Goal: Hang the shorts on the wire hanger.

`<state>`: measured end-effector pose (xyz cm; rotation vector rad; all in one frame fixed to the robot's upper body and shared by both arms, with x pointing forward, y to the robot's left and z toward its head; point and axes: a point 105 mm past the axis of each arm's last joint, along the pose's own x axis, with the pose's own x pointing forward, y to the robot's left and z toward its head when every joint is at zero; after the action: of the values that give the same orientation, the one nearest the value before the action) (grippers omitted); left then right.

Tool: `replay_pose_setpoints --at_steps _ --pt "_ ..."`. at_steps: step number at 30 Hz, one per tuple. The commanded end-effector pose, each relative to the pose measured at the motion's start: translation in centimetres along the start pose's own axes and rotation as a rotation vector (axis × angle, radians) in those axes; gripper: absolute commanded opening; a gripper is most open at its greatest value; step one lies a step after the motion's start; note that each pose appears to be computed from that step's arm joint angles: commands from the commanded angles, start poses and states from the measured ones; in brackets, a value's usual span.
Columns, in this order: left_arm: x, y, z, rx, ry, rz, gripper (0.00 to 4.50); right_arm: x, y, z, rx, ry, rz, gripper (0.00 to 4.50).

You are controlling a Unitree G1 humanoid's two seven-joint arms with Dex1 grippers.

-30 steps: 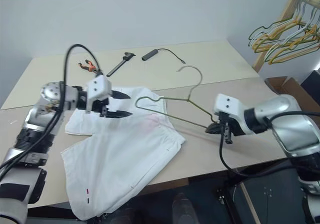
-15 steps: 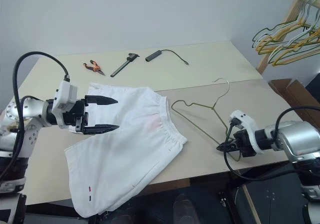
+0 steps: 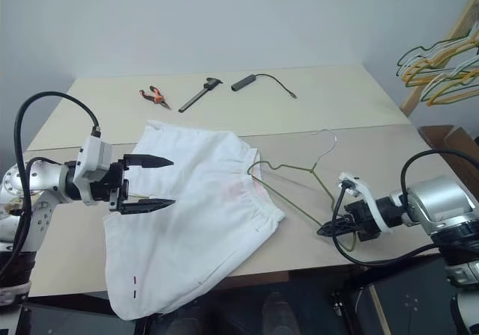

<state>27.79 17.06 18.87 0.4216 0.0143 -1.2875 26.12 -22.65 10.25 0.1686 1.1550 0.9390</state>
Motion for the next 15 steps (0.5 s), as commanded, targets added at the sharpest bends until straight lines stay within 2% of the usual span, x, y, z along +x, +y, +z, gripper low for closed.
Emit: replay_pose_setpoints --at_steps 1,10,15 --pt "-0.5 0.1 1.1 0.049 -0.009 0.015 4.48 -0.8 -0.1 0.5 0.024 -0.031 -0.002 0.0" --pt "-0.5 -0.2 1.0 0.049 -0.004 0.009 4.48 -2.0 0.3 -1.2 0.061 0.0 0.006 0.0" --pt "-0.4 -0.4 0.9 0.053 -0.001 -0.001 4.48 -2.3 1.1 -2.4 0.055 0.06 0.042 0.0"
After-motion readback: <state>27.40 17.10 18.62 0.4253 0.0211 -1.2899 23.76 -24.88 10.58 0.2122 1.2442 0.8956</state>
